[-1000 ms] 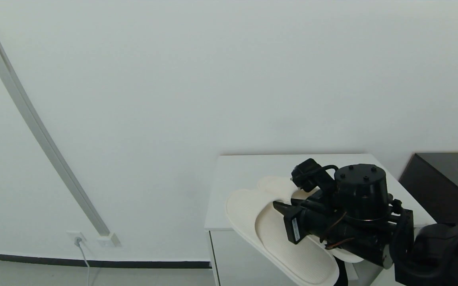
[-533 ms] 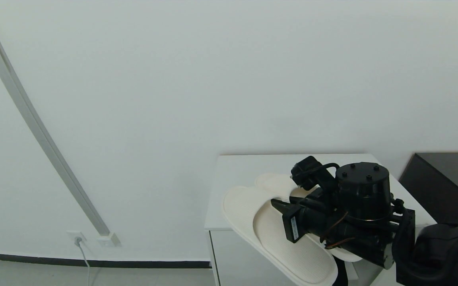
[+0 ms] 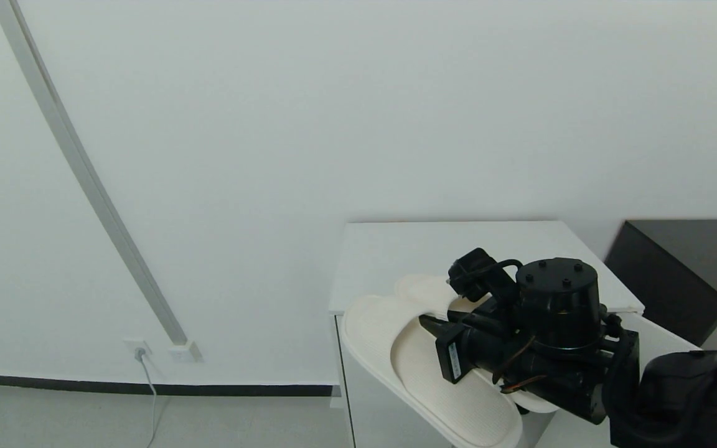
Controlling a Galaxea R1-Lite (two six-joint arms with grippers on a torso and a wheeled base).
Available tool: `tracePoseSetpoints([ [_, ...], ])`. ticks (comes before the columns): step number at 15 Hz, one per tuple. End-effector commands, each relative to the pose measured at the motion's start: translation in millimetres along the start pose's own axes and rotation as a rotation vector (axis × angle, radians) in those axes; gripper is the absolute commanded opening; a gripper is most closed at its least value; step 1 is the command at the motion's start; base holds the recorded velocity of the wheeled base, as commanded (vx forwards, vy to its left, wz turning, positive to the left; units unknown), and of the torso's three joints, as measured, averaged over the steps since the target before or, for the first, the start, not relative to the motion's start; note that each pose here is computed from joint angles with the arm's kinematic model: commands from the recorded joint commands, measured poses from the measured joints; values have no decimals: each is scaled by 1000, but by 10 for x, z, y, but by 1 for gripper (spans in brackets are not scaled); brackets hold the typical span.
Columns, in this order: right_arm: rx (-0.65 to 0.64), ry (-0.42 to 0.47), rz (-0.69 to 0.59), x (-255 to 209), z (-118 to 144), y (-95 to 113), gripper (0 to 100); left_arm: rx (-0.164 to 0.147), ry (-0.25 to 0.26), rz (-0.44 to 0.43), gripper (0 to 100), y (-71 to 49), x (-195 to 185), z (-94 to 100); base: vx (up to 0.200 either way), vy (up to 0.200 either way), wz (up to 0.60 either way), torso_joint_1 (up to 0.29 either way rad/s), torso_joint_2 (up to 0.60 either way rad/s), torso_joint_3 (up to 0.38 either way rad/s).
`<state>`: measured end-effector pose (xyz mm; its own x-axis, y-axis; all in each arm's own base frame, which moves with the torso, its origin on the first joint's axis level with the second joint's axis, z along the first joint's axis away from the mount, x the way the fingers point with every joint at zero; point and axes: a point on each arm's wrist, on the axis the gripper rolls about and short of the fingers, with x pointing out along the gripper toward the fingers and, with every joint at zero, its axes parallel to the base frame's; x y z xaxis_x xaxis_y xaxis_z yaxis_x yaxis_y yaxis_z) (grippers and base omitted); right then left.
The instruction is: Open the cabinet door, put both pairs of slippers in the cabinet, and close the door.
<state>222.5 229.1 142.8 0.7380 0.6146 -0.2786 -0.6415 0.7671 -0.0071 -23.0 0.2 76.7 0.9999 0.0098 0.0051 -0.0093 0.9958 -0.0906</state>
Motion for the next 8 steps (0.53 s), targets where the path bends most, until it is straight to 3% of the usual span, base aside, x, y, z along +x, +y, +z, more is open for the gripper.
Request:
tracePoseSetpoints([
  [1, -1, 12, -1, 40, -45, 5, 0, 0, 0, 1, 0, 0, 1, 0, -200, 0, 0, 2, 2, -2],
  [2, -1, 6, -1, 47, -44, 6, 0, 0, 0, 1, 0, 0, 1, 0, -200, 0, 0, 7, -2, 2],
  [8, -2, 9, -1, 71, -73, 8, 0, 0, 0, 1, 0, 0, 1, 0, 0, 0, 0, 0, 0, 0],
])
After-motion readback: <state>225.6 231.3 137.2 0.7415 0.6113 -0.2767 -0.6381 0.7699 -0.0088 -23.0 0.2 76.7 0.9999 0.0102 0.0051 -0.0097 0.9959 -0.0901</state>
